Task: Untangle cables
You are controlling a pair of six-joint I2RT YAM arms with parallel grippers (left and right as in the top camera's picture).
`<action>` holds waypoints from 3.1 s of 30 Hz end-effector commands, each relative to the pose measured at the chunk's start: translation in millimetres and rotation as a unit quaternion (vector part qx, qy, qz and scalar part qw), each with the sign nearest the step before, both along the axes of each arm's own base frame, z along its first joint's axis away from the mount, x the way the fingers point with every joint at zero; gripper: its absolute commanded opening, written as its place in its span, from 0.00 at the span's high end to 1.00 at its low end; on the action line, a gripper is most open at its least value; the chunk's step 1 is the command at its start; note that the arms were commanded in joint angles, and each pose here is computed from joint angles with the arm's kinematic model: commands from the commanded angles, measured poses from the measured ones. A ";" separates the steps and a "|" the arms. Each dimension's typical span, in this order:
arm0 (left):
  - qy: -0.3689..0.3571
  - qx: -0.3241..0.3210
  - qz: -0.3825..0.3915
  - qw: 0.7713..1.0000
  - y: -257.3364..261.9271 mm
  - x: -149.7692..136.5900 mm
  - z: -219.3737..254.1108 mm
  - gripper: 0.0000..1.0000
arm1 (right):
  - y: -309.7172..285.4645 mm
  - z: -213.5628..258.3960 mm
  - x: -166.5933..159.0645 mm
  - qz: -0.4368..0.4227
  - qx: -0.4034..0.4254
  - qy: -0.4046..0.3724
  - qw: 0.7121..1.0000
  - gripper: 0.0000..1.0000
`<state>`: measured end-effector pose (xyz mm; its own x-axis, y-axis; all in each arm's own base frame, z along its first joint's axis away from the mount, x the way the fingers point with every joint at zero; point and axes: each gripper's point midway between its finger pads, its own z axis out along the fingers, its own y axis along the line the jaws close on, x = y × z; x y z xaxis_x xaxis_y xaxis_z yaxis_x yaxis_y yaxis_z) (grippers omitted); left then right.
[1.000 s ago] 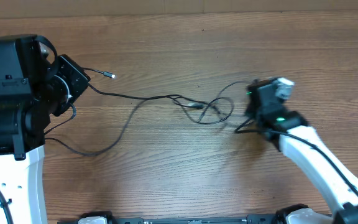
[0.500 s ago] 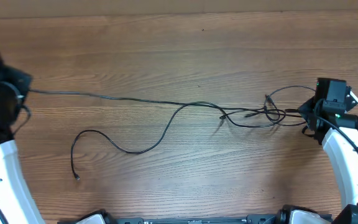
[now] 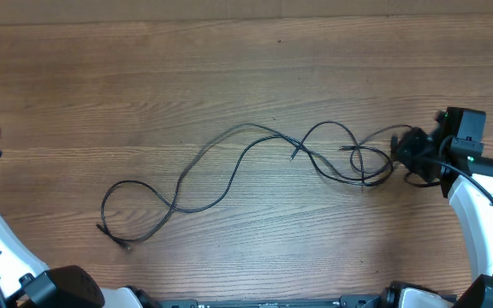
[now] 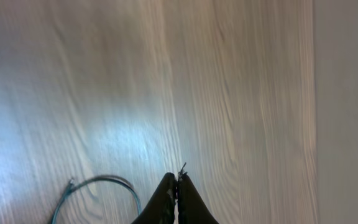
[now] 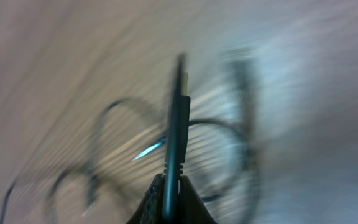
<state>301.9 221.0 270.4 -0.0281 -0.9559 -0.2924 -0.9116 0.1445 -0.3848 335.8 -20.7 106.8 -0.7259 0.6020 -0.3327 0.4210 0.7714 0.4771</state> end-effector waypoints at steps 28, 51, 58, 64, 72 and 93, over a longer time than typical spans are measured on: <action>-0.027 -0.060 -0.421 0.905 -209.4 59.9 3.3 0.00 | 3.3 42.2 -15.3 -0.043 -0.100 -0.026 0.994 0.00; -0.004 -0.030 -0.452 0.892 -233.1 60.4 -1.4 0.01 | 26.5 17.7 -50.7 -0.068 -0.008 0.074 0.995 0.00; -0.006 -0.029 -0.452 0.892 -233.0 61.1 -1.1 0.01 | 36.9 18.0 -47.3 -0.037 0.007 0.064 0.997 0.00; -0.002 -0.020 -0.448 0.894 -229.4 61.9 -1.6 0.00 | 68.1 2.0 -28.2 0.147 -0.072 0.025 0.986 0.07; -0.002 -0.020 -0.448 0.894 -229.4 61.9 -1.6 0.00 | 59.8 -45.9 16.2 0.146 -0.154 0.028 0.977 0.34; -0.002 -0.020 -0.448 0.894 -229.4 61.9 -1.6 0.00 | 61.3 -99.4 5.8 0.159 -0.142 0.102 0.972 0.72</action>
